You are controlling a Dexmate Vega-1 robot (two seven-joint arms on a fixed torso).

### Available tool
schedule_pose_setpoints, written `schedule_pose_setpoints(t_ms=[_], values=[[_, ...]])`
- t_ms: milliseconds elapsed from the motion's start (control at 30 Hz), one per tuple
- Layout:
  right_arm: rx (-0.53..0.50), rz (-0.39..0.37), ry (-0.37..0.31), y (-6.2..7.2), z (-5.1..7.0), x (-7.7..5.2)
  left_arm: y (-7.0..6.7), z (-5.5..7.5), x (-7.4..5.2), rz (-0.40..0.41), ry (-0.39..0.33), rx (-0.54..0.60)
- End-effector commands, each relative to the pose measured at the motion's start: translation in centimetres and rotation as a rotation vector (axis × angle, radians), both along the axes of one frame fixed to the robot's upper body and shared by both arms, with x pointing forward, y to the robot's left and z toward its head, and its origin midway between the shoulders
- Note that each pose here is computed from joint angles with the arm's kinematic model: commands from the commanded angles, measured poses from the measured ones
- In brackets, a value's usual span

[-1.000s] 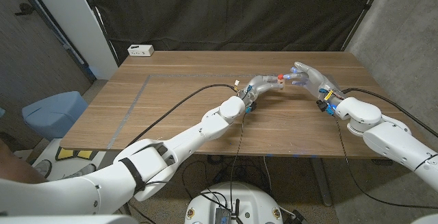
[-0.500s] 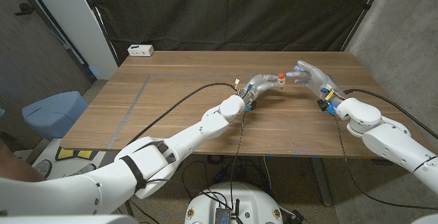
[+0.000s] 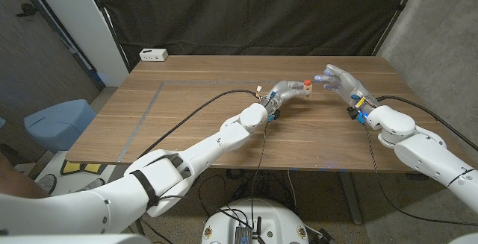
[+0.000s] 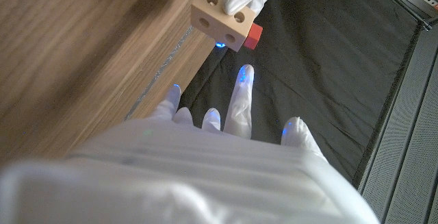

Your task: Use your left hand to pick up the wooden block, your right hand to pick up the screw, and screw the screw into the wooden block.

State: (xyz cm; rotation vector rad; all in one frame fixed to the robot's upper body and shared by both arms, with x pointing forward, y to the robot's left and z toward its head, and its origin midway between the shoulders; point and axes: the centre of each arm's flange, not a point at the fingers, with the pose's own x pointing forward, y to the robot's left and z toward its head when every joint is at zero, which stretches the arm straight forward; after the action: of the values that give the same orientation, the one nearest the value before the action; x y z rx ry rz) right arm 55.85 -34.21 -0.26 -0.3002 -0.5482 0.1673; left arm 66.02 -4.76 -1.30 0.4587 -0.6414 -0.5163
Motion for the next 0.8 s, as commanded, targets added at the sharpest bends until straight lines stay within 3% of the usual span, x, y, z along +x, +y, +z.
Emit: schedule_pose_setpoints(t_ms=[33,800], values=[[-0.013,0.019,0.001,0.22,0.16,0.40,-0.07,-0.17,-0.18,0.001,0.001,0.004],[-0.069,0.103,0.051,1.16,0.39,1.31,0.00,-0.36,-0.24,-0.002,0.005,0.003]])
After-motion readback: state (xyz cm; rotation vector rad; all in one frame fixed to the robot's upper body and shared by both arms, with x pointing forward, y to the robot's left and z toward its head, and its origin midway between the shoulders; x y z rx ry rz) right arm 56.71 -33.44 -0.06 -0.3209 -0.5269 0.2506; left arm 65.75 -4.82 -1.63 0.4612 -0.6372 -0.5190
